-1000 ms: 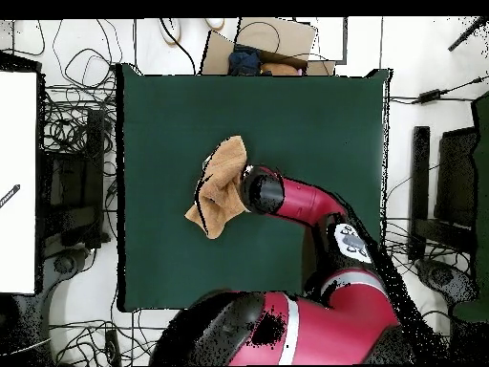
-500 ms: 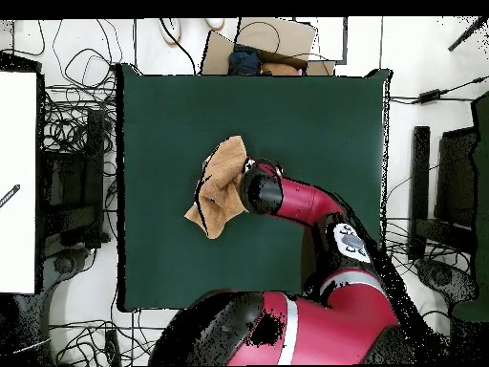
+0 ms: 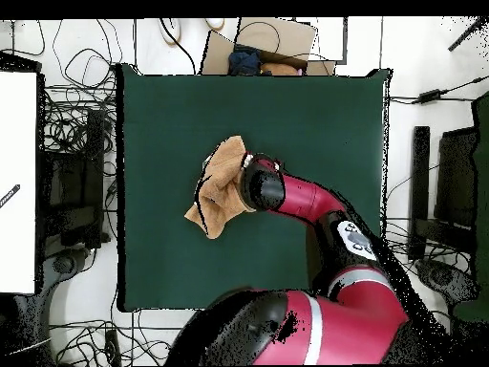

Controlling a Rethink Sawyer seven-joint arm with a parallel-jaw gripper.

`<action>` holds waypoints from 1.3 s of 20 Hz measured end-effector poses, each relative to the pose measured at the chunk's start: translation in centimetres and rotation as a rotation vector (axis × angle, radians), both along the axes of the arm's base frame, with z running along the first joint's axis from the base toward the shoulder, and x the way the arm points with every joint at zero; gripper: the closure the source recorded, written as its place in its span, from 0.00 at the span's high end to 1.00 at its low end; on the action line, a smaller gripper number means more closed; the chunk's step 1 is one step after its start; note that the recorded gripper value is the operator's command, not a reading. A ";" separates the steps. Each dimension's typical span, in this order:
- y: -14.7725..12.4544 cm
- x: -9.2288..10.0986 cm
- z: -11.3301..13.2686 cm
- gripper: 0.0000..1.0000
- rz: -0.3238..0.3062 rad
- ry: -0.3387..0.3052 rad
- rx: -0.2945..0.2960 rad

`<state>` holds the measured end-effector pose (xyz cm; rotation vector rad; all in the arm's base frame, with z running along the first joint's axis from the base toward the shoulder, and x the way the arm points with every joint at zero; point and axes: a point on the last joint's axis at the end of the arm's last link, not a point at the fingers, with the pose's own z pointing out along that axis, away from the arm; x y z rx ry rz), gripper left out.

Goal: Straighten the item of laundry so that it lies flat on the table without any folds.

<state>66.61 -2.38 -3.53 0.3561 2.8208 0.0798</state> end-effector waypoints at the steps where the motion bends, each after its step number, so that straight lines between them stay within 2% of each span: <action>1: 0.1 0.1 -0.1 1.00 -0.003 -0.002 0.009; 3: 0.2 0.3 -0.3 1.00 -0.009 -0.004 0.028; 9: 0.6 1.0 -2.1 1.00 -0.068 -0.010 0.167; 14: -0.1 1.4 -2.2 1.00 -0.109 -0.021 0.236; 19: -0.6 1.5 -2.2 1.00 -0.138 -0.026 0.287; 26: -0.8 1.6 -2.3 1.00 -0.154 -0.030 0.317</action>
